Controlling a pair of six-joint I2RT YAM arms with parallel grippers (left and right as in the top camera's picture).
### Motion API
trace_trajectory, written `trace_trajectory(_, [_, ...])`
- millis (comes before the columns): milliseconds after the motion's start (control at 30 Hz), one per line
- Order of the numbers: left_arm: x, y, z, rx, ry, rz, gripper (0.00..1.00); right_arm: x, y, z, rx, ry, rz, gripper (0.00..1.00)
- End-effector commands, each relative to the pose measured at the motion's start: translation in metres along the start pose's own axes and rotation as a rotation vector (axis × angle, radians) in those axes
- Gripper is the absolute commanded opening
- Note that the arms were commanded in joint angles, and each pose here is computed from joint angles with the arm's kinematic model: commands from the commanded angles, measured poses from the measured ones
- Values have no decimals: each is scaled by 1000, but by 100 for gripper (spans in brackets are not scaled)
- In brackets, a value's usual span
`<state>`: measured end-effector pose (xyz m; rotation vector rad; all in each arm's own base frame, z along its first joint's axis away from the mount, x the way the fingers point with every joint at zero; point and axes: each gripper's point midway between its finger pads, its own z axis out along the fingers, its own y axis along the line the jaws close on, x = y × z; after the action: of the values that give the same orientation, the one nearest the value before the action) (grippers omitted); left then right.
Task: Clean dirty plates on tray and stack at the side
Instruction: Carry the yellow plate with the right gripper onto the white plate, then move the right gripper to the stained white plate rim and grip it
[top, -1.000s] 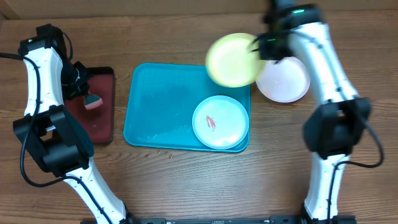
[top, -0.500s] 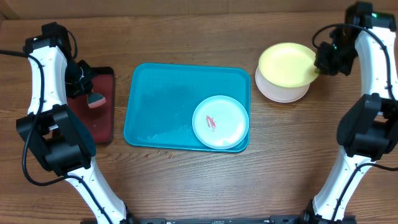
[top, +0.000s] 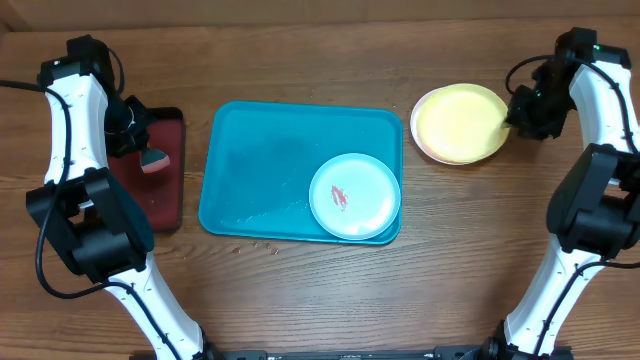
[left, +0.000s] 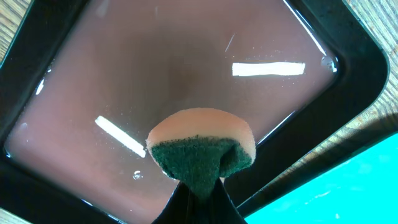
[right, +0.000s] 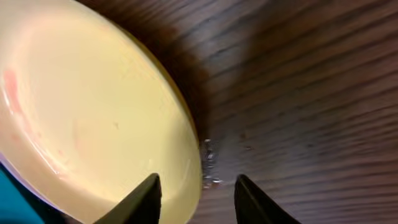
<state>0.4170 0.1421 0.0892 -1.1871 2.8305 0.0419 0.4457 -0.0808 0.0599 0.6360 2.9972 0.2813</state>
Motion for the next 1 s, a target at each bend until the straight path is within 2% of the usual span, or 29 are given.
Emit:
trace_trajectory(0, [2,-3,4,3,12,-12,4,7,32,-2,-71,8,-52,41])
trace_trajectory(167, [2,-3,4,3,13,-12,4,28,90,-1,-237,49,-264,47])
trace_trajectory(267, [2,-3,4,3,13,-11,4,41,115,4,-245,64,-386,50])
trace_trajectory(333, [2,-3,4,3,13,-11,4,67,146,9,-250,100,-566,52])
trace_trajectory(433, [2,-3,4,3,13,-11,4,97,170,16,-255,148,-743,60])
trace_trajectory(500, [2,-3,4,3,13,-11,4,116,180,28,-180,177,-838,63])
trace_trajectory(600, [2,-3,4,3,13,-11,4,128,181,44,-68,185,-825,65])
trace_trajectory(733, [2,-3,4,3,12,-11,4,153,191,58,-40,221,-861,63])
trace_trajectory(867, [2,-3,4,3,11,-11,4,168,194,68,-31,246,-890,47])
trace_trajectory(967, [2,-3,4,3,12,-11,4,175,193,72,-26,263,-899,46])
